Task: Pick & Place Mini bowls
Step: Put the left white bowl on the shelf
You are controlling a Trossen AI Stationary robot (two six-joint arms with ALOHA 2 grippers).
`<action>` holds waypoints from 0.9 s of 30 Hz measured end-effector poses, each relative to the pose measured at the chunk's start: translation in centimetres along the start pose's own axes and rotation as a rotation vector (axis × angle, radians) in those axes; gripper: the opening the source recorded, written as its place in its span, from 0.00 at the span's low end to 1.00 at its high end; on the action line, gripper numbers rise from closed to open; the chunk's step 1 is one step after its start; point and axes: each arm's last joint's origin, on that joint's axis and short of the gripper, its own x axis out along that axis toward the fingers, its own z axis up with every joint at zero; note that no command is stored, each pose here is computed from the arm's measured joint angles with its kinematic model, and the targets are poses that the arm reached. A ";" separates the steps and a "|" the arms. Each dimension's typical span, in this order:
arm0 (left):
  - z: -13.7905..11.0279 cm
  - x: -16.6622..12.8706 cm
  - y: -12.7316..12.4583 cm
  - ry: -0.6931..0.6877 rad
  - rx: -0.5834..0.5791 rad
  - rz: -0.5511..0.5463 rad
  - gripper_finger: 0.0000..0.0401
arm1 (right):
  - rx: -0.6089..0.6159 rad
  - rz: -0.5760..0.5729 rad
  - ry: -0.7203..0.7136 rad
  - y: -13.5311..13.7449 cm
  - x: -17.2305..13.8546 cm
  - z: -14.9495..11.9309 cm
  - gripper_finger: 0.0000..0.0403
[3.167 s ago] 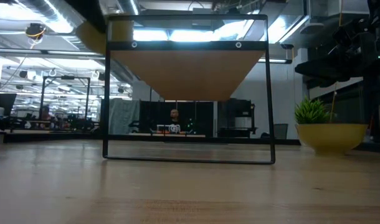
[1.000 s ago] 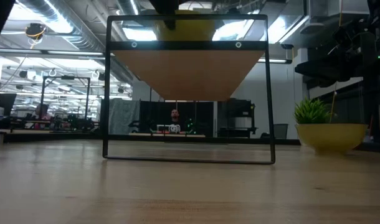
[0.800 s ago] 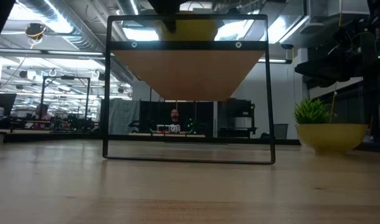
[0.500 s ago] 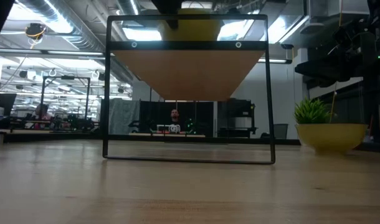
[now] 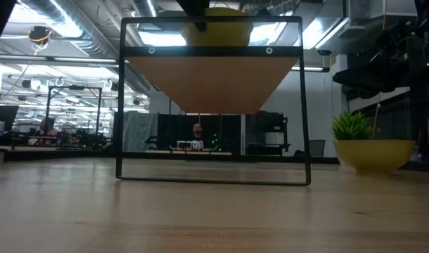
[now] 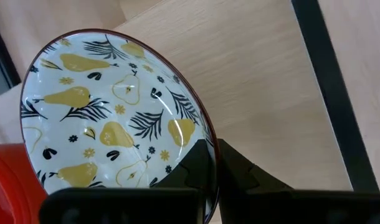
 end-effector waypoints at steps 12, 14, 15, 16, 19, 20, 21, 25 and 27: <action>-0.1 1.1 -1.3 0.023 -0.037 -0.057 0.02 | 0.000 0.000 0.000 0.0 0.0 0.0 0.19; -0.3 1.7 -1.6 0.048 -0.030 -0.047 0.02 | 0.000 0.000 0.000 0.0 0.0 0.0 0.19; -0.3 1.9 -1.7 0.056 -0.032 -0.041 0.02 | 0.000 -0.001 0.000 0.0 0.0 0.0 0.19; -0.4 1.9 -1.8 0.059 -0.031 -0.036 0.02 | 0.000 0.000 -0.001 0.0 0.0 0.0 0.19; -0.3 1.9 -2.1 0.058 -0.031 -0.024 0.02 | 0.000 0.000 -0.001 0.0 0.0 0.0 0.19; -0.2 1.8 -2.2 0.051 -0.030 -0.023 0.02 | 0.000 0.000 0.000 0.0 0.0 0.0 0.19; -0.1 1.8 -2.3 0.039 -0.030 -0.022 0.02 | 0.000 0.000 -0.001 0.0 0.0 0.0 0.19; 0.2 1.7 -2.9 0.018 -0.017 -0.026 0.04 | 0.000 0.000 -0.001 0.0 0.0 0.0 0.19; 0.4 1.6 -3.2 0.007 -0.013 -0.033 0.06 | 0.000 0.000 0.000 0.0 0.0 0.0 0.19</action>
